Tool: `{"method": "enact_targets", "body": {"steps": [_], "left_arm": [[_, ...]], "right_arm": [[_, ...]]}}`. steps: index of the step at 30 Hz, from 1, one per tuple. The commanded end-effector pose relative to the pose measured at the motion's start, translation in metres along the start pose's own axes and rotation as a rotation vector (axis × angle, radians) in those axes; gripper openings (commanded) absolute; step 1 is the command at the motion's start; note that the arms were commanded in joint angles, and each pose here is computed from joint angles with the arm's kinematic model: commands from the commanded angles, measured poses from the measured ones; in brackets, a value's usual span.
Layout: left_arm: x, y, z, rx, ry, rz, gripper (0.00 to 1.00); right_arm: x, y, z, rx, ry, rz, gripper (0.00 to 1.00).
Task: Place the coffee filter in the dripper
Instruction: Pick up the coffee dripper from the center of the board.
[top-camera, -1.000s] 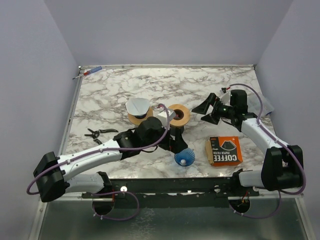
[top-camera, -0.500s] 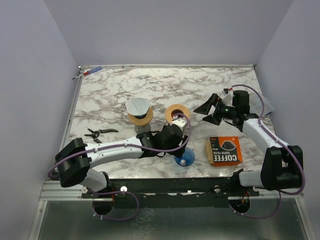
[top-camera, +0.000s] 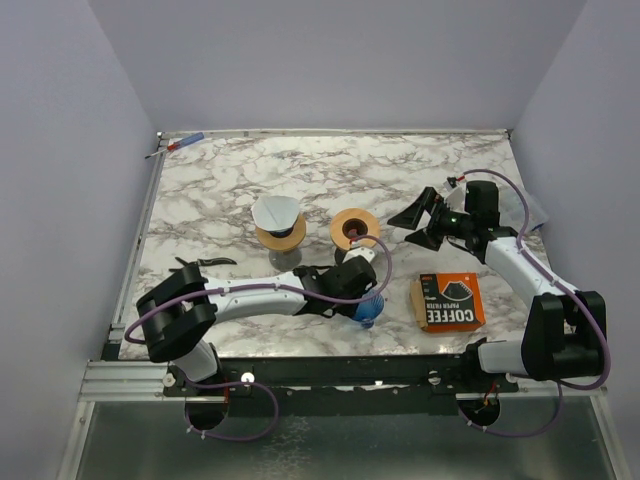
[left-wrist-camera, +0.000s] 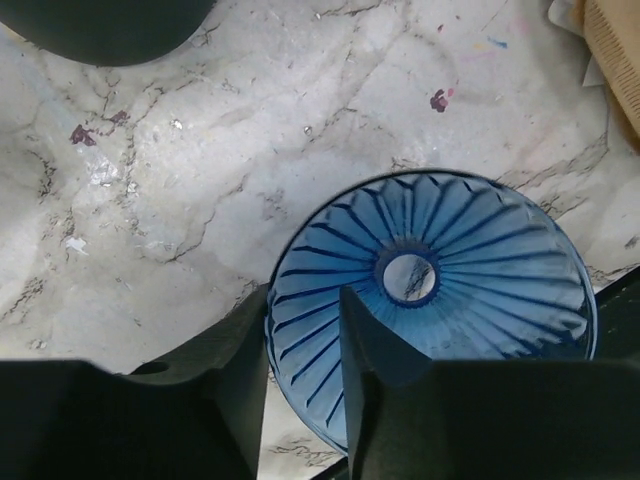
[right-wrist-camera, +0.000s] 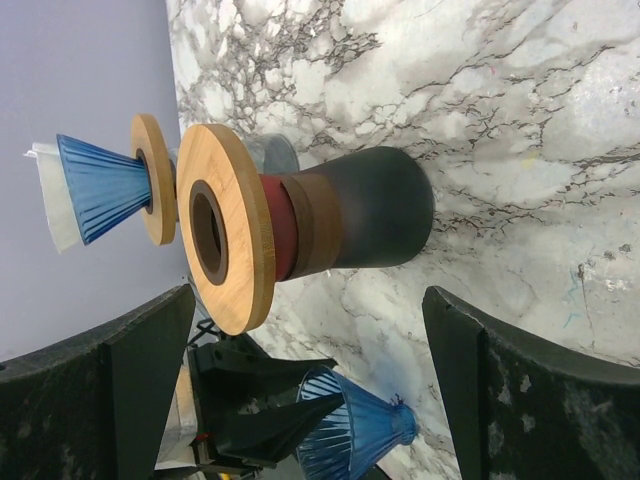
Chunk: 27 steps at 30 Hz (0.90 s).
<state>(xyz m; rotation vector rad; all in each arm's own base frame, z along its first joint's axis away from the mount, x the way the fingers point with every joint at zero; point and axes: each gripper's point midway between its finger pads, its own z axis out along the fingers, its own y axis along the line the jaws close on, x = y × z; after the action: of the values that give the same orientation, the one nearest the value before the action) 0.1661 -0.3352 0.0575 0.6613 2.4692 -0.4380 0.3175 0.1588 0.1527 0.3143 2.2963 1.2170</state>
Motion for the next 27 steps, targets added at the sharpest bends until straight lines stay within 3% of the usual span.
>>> {"method": "enact_targets", "body": {"steps": [1, 9, 11, 27], "left_arm": [[-0.012, -0.009, -0.003, 0.013, -0.023, -0.002, 0.26], [-0.023, -0.017, -0.013, 0.049, -0.051, -0.006, 0.08], [-0.028, -0.019, -0.018, 0.061, -0.066, -0.011, 0.00], [-0.092, -0.026, -0.088, 0.164, -0.283, -0.036, 0.00]], "right_arm": [[-0.002, 0.002, -0.002, -0.008, 0.009, -0.006, 0.99], [-0.003, 0.003, -0.003, -0.008, 0.006, -0.003, 0.99], [-0.004, 0.004, -0.003, -0.009, 0.006, -0.006, 0.99], [-0.023, 0.036, -0.030, -0.005, -0.058, -0.109, 0.99]]}}
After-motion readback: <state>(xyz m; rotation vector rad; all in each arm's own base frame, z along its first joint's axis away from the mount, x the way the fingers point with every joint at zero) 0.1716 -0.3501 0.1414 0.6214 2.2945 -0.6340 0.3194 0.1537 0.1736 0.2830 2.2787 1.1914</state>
